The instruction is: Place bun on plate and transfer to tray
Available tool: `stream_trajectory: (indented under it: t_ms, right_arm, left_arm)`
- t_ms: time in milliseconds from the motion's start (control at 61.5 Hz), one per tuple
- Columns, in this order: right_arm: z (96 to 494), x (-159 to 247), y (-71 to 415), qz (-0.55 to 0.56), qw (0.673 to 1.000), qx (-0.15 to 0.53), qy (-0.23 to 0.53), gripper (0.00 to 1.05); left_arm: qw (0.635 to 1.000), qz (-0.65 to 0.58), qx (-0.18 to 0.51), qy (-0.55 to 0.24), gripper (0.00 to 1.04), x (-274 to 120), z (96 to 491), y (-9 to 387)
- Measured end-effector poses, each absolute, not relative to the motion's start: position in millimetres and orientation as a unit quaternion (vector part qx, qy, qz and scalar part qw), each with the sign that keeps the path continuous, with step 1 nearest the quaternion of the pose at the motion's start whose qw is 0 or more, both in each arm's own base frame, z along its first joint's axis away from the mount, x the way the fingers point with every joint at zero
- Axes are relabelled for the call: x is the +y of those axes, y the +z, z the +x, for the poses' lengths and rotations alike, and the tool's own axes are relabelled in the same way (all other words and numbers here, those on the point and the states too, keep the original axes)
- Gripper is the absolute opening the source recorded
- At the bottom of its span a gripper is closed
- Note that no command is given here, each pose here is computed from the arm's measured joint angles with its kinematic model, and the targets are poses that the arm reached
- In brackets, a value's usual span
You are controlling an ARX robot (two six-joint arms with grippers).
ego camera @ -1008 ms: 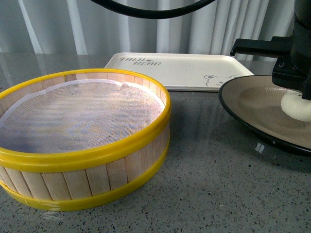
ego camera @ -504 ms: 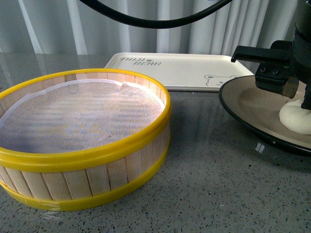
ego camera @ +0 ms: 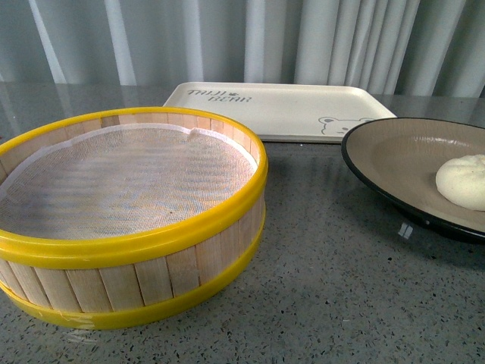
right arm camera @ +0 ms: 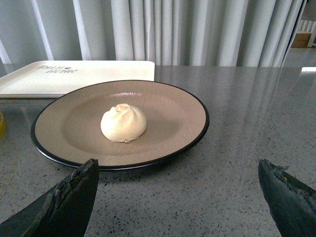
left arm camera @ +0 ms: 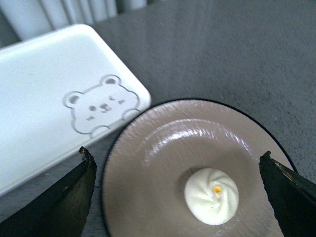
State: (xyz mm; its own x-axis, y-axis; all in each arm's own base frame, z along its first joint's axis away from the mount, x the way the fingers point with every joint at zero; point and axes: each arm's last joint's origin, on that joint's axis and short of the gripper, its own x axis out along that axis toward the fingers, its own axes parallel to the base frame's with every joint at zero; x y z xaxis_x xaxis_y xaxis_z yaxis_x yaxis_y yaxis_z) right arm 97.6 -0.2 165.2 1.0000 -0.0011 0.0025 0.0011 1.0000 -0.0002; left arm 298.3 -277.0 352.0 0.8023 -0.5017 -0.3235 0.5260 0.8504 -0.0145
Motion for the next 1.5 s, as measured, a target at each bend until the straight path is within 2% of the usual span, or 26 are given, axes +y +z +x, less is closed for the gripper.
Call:
stream_trajectory:
  t_ms: [211, 309, 536, 634, 683, 715, 845, 926, 1073, 1495]
  right_arm:
    - [98, 0, 165, 0.000, 1.000, -0.001, -0.001, 0.96]
    - [98, 0, 165, 0.000, 1.000, -0.001, 0.000, 0.96]
    - [98, 0, 165, 0.000, 1.000, -0.001, -0.001, 0.96]
    - [98, 0, 165, 0.000, 1.000, -0.001, 0.000, 0.96]
    - [98, 0, 165, 0.000, 1.000, -0.001, -0.001, 0.96]
    - [98, 0, 165, 0.000, 1.000, -0.001, -0.001, 0.96]
    - [98, 0, 165, 0.000, 1.000, -0.001, 0.000, 0.96]
    - [98, 0, 165, 0.000, 1.000, -0.001, 0.000, 0.96]
    - [98, 0, 165, 0.000, 1.000, -0.001, -0.001, 0.96]
    - [98, 0, 165, 0.000, 1.000, -0.001, -0.001, 0.96]
  left_arm:
    - [0.973, 0.044, 0.114, -0.198, 0.98, -203, 258, 357]
    - [0.978, 0.058, 0.117, -0.165, 0.98, -167, 231, 345]
    - [0.986, 0.057, 0.134, -0.083, 0.97, -109, 211, 326]
    - [0.999, 0.012, 0.032, -0.020, 0.79, -84, 204, 312]
    - [1.000, 0.002, 0.011, -0.020, 0.73, -74, 198, 305]
    - [1.000, -0.004, -0.004, -0.013, 0.65, -63, 191, 296]
    - [1.000, -0.005, -0.008, 0.002, 0.44, -43, 177, 270]
    - [1.000, -0.001, 0.005, -0.004, 0.27, -36, 170, 249]
    - [1.000, -0.003, 0.005, -0.006, 0.04, -26, 159, 230]
    - [1.000, -0.002, 0.002, -0.007, 0.04, -3, 133, 194]
